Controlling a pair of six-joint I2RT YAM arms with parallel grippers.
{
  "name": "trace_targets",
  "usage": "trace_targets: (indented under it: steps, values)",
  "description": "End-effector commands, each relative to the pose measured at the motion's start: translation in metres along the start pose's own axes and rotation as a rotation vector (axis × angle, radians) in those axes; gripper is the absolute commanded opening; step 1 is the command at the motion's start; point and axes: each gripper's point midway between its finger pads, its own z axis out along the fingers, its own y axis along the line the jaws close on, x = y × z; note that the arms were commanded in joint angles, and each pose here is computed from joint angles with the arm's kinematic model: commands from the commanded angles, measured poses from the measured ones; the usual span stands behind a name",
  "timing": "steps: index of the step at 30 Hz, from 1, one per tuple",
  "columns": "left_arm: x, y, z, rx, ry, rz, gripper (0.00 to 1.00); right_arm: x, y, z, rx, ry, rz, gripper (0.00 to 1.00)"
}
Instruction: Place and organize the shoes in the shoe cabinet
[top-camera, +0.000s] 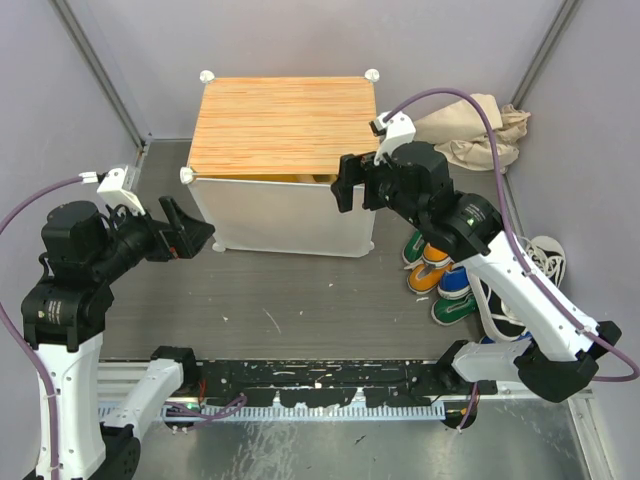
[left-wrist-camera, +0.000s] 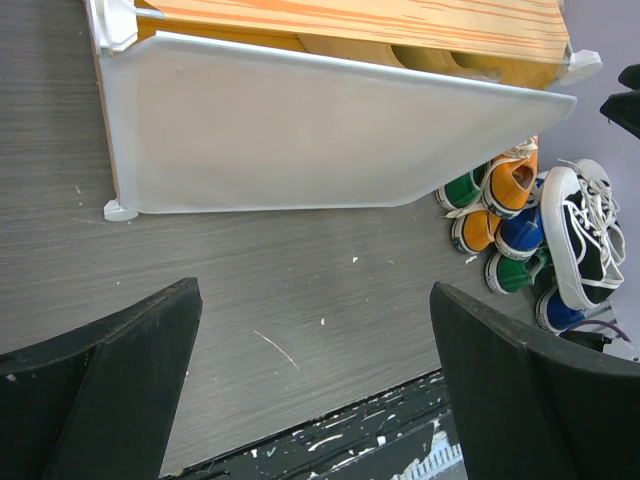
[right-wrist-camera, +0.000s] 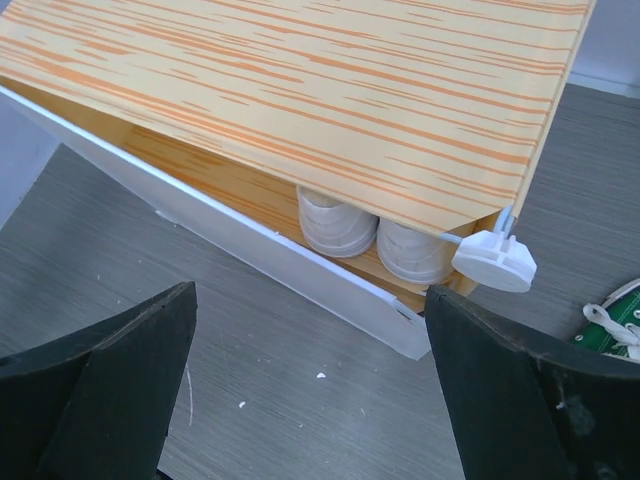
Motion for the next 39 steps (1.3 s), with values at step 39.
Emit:
trace_targets:
  steps: [39]
  values:
    - [-0.011, -0.010, -0.014, 0.022, -0.053, 0.021, 0.98, 0.039, 0.019, 0.007, -0.158, 0.132, -0.152, 1.00]
